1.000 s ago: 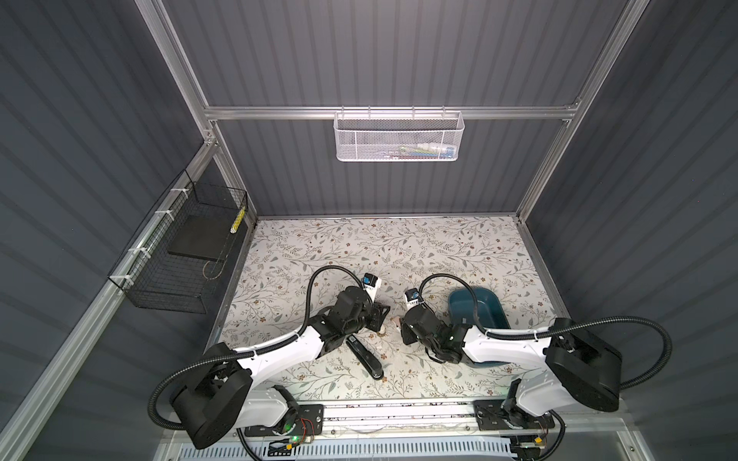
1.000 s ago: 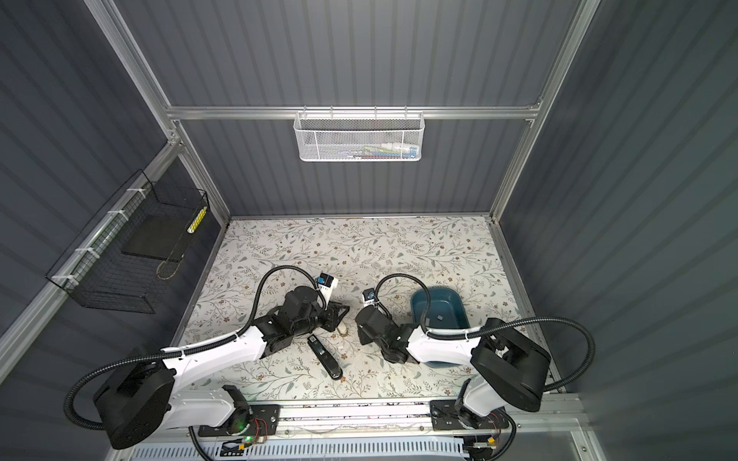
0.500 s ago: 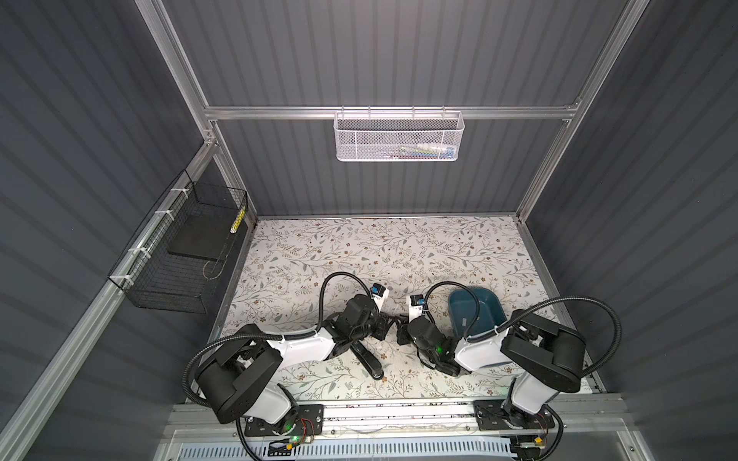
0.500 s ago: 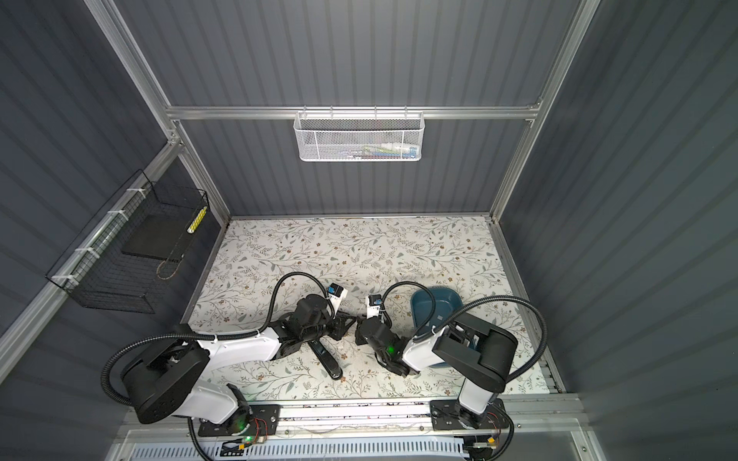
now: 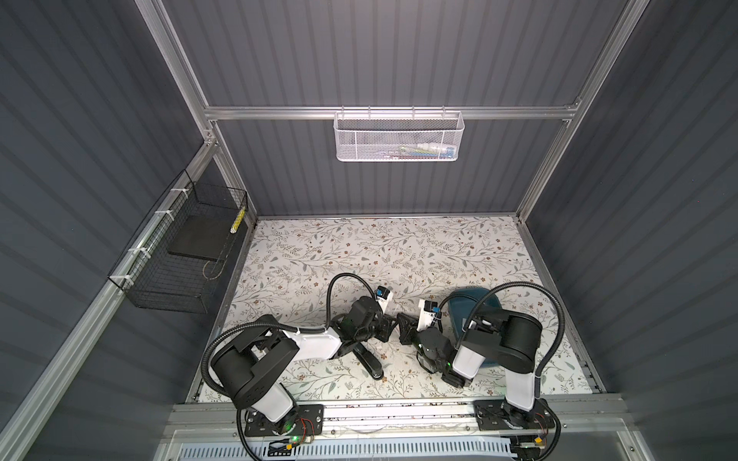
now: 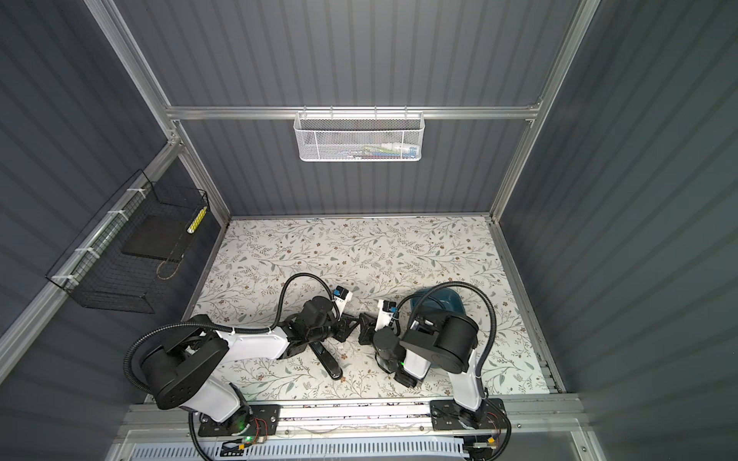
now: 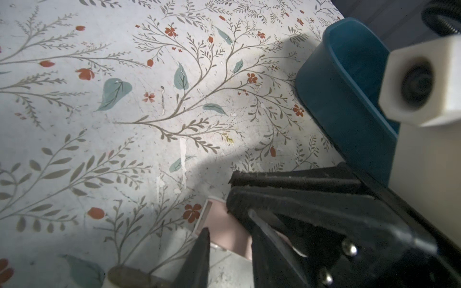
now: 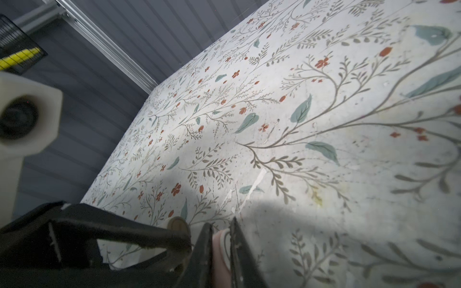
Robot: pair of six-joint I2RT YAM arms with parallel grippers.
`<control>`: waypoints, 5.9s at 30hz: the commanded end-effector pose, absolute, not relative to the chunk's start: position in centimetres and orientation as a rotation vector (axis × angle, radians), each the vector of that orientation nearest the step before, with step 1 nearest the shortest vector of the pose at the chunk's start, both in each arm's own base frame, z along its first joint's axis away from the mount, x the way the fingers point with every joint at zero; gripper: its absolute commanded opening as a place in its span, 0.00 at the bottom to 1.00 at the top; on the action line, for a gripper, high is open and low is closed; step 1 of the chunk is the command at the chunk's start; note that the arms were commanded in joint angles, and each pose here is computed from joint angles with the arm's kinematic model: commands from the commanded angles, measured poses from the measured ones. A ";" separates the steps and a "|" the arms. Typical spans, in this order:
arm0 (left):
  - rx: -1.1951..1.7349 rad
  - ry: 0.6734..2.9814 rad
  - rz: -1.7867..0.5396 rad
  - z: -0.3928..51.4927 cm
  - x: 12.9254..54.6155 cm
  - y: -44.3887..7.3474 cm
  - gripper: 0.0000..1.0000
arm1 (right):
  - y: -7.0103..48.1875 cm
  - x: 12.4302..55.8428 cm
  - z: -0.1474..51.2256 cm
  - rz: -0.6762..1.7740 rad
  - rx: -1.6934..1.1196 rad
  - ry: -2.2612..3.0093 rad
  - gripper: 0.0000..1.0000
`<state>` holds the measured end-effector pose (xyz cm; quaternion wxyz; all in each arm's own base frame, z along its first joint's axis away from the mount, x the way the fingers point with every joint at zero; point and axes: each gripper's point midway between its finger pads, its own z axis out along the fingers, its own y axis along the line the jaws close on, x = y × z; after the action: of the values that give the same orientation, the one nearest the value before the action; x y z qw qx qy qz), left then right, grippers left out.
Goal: Load the staples into the stapler
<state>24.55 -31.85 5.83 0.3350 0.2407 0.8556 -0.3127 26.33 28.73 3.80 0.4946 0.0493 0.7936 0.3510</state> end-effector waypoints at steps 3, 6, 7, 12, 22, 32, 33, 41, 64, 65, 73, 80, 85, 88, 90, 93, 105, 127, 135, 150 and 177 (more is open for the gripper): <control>0.670 2.231 -0.846 5.3 24.3 -33.4 0.28 | 22.0 20.4 -9.8 0.398 -0.109 2.411 0.15; 0.677 2.245 -0.848 4.7 24.4 -33.8 0.23 | 21.7 20.5 -10.1 0.377 -0.089 2.420 0.14; 0.683 2.247 -0.849 4.5 24.4 -34.0 0.23 | 21.8 20.5 -10.3 0.364 -0.084 2.436 0.11; 0.688 2.272 -0.814 3.4 24.3 -34.2 0.23 | 21.4 20.2 -11.3 0.266 -0.073 2.497 0.07; 0.670 2.292 -0.749 2.6 24.5 -33.8 0.23 | 20.4 20.0 -11.7 0.098 -0.066 2.537 0.11; 0.680 2.274 -0.752 3.9 25.1 -34.7 0.23 | 22.0 21.5 -7.0 0.096 -0.133 2.481 0.20; 0.675 2.275 -0.744 4.0 25.3 -34.7 0.23 | 22.3 21.7 -6.2 0.092 -0.149 2.474 0.22; 0.668 2.264 -0.721 5.3 26.2 -35.0 0.24 | 23.2 21.9 -5.5 0.080 -0.184 2.478 0.22; 0.598 2.309 -0.784 3.0 24.8 -33.4 0.18 | 16.9 14.1 -12.8 -0.387 -0.225 2.479 0.14; 0.586 2.312 -0.774 2.8 24.9 -33.1 0.18 | 17.3 14.0 -13.2 -0.368 -0.242 2.496 0.15; 0.592 2.316 -0.776 3.6 26.0 -34.0 0.18 | 17.2 16.9 -9.4 -0.169 -0.130 2.569 0.17; 0.588 2.282 -0.796 6.8 28.0 -34.6 0.21 | 17.8 18.9 -1.5 -0.078 -0.124 2.442 0.26; 0.561 2.252 -0.818 9.4 29.2 -34.1 0.24 | 18.6 19.9 4.6 0.012 -0.107 2.352 0.45; 0.574 2.242 -0.807 10.3 29.3 -33.8 0.24 | 19.3 20.7 8.5 0.109 -0.106 2.296 0.57; 0.594 2.230 -0.828 10.7 28.9 -34.0 0.21 | 19.6 21.3 10.1 0.162 -0.108 2.274 0.57; 0.569 2.224 -0.827 11.0 28.4 -33.2 0.20 | 21.6 21.8 12.2 0.305 -0.161 2.237 0.52; 0.296 2.264 -0.553 14.0 28.0 -23.4 0.26 | 30.0 25.6 9.8 0.439 -0.254 2.344 0.31; 0.322 2.272 -0.673 12.7 25.3 -23.1 0.26 | 30.8 23.4 0.2 0.351 -0.371 2.470 0.17; 0.324 2.278 -0.683 12.1 25.2 -23.3 0.25 | 28.9 22.2 -3.2 0.265 -0.370 2.499 0.16; 0.333 2.289 -0.685 11.6 25.6 -23.8 0.25 | 24.3 19.2 -9.0 0.118 -0.314 2.627 0.12; 0.203 2.116 -0.456 21.2 27.4 -19.3 0.41 | 18.3 28.3 20.1 0.155 0.008 2.158 0.85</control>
<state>27.10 -21.73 20.03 0.4406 0.1032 0.8603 -0.2348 28.02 24.65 19.48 0.4599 -0.0495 0.8742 0.1479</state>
